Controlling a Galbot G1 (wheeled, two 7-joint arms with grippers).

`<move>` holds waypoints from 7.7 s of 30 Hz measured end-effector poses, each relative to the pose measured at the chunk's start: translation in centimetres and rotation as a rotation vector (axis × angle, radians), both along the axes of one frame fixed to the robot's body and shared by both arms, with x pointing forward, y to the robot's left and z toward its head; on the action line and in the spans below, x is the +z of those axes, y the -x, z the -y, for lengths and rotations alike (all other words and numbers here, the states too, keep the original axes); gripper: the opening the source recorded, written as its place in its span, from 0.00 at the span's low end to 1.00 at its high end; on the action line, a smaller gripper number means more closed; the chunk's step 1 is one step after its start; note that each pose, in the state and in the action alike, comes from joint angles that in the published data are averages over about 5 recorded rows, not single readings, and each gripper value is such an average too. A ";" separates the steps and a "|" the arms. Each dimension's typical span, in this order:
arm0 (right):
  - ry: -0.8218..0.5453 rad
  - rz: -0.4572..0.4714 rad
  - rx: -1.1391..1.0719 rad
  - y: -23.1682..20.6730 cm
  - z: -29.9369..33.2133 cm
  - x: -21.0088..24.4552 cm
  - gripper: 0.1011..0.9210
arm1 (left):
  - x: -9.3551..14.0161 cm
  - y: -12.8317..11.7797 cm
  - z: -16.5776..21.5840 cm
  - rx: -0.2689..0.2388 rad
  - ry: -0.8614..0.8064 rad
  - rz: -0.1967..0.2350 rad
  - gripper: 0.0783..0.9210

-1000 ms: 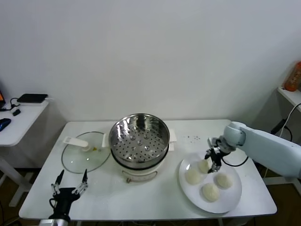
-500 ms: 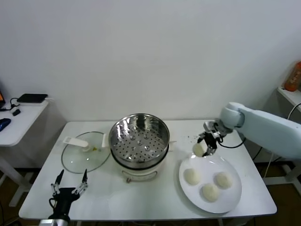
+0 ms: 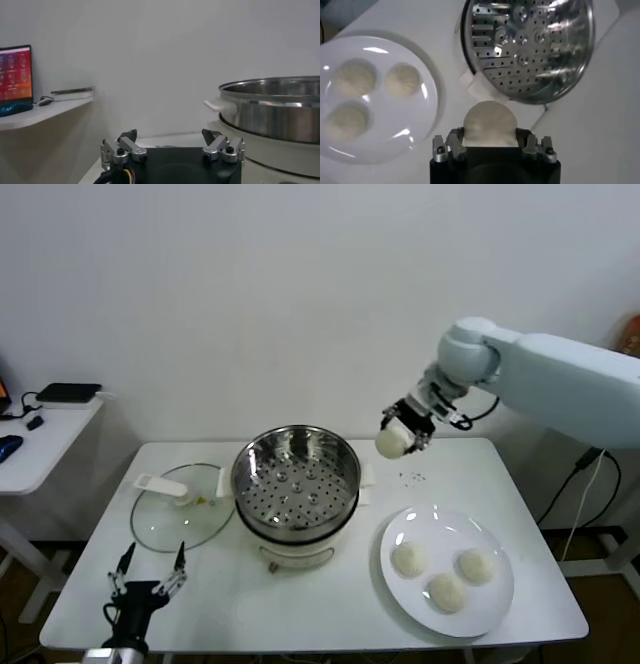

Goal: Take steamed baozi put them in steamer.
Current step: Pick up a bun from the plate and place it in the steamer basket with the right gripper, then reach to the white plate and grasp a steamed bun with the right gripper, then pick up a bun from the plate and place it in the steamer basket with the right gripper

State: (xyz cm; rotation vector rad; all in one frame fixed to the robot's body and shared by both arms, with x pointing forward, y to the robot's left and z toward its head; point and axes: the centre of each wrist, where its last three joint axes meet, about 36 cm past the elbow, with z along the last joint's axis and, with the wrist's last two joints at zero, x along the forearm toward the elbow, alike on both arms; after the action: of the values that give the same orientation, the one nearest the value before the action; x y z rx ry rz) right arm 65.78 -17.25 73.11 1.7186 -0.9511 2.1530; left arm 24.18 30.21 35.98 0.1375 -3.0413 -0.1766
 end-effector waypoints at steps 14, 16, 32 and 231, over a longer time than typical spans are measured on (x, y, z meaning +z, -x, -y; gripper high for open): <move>0.152 0.104 0.273 -2.2 -12.0 -0.6 0.72 | 1.3 -0.4 0.3 -0.038 -0.040 0.010 0.88; 0.165 0.105 0.292 -2.5 -13.1 -1.4 0.71 | 1.3 -0.4 0.3 -0.039 -0.042 0.011 0.88; 0.209 0.069 0.364 -4.5 -18.9 -8.3 0.70 | 1.6 -0.3 -0.1 -0.042 -0.059 0.014 0.88; -0.335 -0.462 -0.704 -0.6 1.1 -3.2 0.72 | 1.9 1.3 1.9 -0.074 -0.028 0.000 0.88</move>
State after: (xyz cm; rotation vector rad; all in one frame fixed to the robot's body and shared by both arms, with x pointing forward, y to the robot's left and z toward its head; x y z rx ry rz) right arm 66.35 -18.35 69.86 1.5661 -1.5293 1.1465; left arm 22.84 28.31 37.86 0.0266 -3.0469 -0.2251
